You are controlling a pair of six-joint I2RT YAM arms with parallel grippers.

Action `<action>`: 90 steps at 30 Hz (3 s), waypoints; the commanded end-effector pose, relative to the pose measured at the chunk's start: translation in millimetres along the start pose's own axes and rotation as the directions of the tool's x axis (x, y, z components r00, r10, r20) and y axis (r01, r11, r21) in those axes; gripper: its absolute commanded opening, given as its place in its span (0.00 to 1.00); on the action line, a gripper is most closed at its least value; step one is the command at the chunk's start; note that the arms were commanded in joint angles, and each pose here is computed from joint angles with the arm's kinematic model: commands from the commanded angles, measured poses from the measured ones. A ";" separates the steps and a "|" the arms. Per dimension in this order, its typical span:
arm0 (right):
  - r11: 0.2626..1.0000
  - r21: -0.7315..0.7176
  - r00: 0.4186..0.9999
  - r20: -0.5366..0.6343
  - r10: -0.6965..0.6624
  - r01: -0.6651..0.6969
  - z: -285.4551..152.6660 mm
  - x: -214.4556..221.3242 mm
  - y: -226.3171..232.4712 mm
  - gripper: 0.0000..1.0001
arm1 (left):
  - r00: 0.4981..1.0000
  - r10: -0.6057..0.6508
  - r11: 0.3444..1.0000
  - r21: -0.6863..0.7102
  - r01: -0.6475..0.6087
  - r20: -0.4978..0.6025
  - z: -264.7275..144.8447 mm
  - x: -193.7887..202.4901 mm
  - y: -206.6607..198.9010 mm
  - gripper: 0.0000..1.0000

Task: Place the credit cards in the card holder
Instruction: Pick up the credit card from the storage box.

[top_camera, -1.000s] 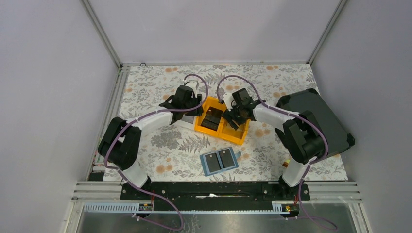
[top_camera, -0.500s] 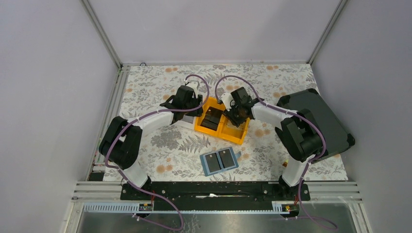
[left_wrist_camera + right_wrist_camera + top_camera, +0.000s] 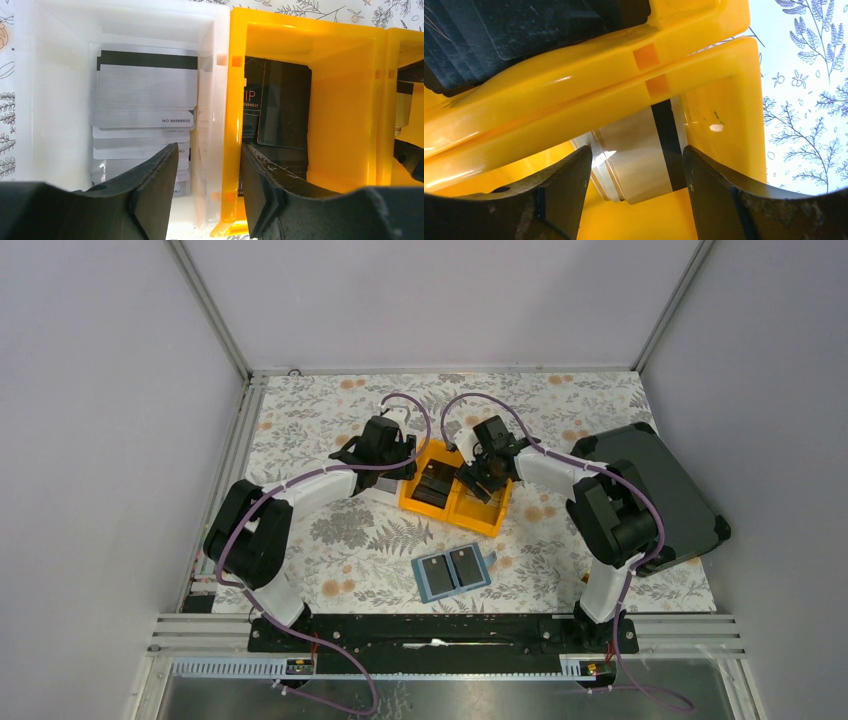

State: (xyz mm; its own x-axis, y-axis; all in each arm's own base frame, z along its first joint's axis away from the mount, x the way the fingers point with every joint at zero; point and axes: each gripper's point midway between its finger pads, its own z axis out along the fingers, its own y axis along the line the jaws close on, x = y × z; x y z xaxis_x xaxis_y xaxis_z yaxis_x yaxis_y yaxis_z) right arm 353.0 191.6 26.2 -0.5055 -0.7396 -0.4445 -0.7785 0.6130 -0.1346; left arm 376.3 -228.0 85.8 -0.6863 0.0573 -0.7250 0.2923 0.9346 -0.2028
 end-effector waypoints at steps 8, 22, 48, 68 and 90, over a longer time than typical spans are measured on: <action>0.994 0.107 0.999 0.031 -0.021 0.017 -20.1 -13.2 -23.9 0.65 | 0.997 0.022 0.999 -0.039 -0.019 0.077 -11.6 -27.8 6.1 0.50; 0.991 0.134 0.999 0.030 -0.029 0.024 -25.0 -13.8 -29.1 0.63 | 0.997 0.024 0.999 -0.042 -0.021 0.075 -11.7 -26.9 6.7 0.49; 0.984 0.174 0.998 0.049 -0.042 0.033 -19.6 -17.3 -30.4 0.59 | 0.995 0.085 0.996 -0.043 -0.083 0.047 -7.0 -21.7 8.6 0.28; 0.956 0.289 0.998 -0.024 -0.055 0.059 -4.1 -0.7 -32.0 0.60 | 0.993 0.105 0.994 -0.039 -0.104 0.047 -7.6 -25.2 7.5 0.25; 0.937 0.347 0.994 0.071 -0.080 0.050 -32.4 -28.0 -44.5 0.50 | 0.991 0.131 0.990 -0.058 -0.129 0.041 -8.0 -26.9 11.2 0.22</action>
State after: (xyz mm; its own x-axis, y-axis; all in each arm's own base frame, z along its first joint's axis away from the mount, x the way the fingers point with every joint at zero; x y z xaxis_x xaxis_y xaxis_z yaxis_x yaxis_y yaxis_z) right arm 373.0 183.1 47.5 -0.4312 -0.7756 -0.4611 -0.6872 0.6134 -0.3891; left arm 378.4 -221.5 88.1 -0.6625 0.1438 -0.7351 0.3364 0.9340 -0.1204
